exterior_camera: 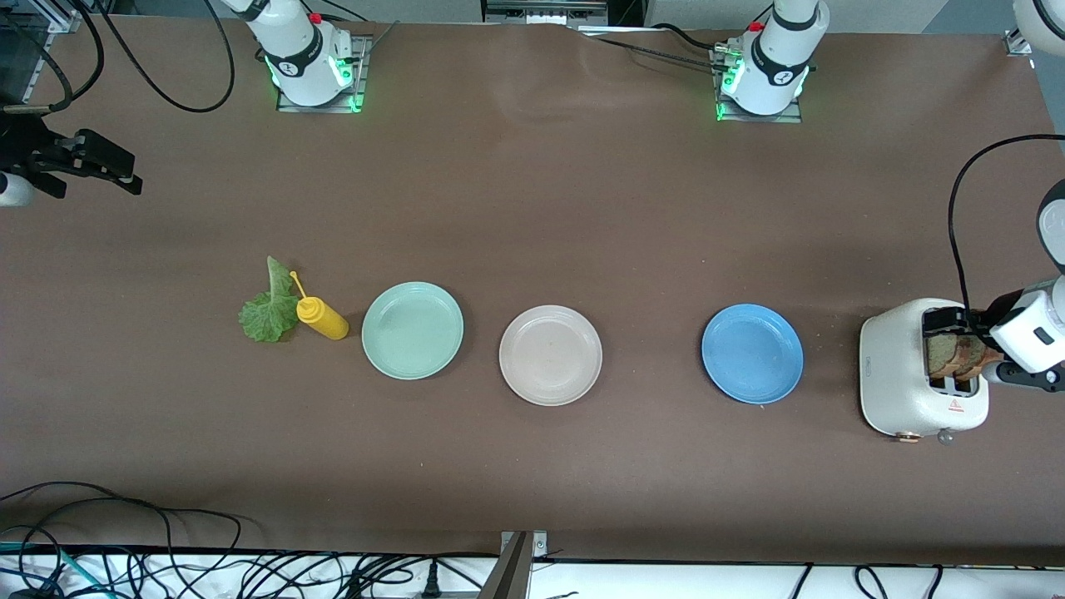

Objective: Make sandwich on beige plate with both arms
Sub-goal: 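Lower the left gripper over the toaster onto the bread slices, then close the left gripper on one bread slice in the toaster, then lift the bread slice up out of the toaster with the left gripper, then carry the bread slice over the beige plate with the left gripper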

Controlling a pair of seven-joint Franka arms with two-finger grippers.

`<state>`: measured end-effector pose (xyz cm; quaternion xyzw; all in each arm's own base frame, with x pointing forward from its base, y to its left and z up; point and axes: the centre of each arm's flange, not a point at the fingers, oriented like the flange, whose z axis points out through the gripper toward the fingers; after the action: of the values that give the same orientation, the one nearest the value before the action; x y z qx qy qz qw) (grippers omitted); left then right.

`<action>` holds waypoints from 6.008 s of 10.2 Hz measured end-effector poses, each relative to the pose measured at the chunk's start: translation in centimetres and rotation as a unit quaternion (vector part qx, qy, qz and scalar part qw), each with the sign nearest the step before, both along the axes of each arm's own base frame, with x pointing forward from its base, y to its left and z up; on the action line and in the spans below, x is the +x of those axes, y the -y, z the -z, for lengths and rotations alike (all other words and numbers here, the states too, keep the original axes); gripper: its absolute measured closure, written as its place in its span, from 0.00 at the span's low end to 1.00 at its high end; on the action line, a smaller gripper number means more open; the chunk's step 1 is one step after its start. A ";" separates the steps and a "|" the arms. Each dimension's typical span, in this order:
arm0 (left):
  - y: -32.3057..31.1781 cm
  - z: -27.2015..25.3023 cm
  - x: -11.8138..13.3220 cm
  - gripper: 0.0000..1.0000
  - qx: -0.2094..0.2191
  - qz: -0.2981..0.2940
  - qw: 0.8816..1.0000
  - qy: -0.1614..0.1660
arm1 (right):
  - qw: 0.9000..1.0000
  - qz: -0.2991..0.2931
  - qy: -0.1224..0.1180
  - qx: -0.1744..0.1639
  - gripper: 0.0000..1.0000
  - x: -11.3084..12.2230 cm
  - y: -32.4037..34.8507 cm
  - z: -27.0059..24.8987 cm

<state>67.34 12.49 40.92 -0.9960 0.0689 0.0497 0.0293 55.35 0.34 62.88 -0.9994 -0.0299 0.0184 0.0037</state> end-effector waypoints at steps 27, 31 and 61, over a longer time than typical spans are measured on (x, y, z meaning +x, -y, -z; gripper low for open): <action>-1.0 3.5 1.2 0.90 0.000 -0.002 1.000 -0.015 | 1.000 0.007 -0.002 0.000 0.00 0.0 0.7 0.1; -0.6 0.5 1.7 0.90 -0.001 -0.001 1.000 -0.013 | 1.000 0.007 -0.003 0.000 0.00 0.0 0.7 0.1; 24.3 3.9 3.6 0.90 -0.321 -0.199 0.922 -0.081 | 1.000 0.007 -0.003 0.000 0.00 0.0 0.7 0.1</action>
<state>70.92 -11.80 37.04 -0.9376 -0.1159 0.1104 -0.3085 55.35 -0.38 62.75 -0.9995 -0.0232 0.0212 0.0042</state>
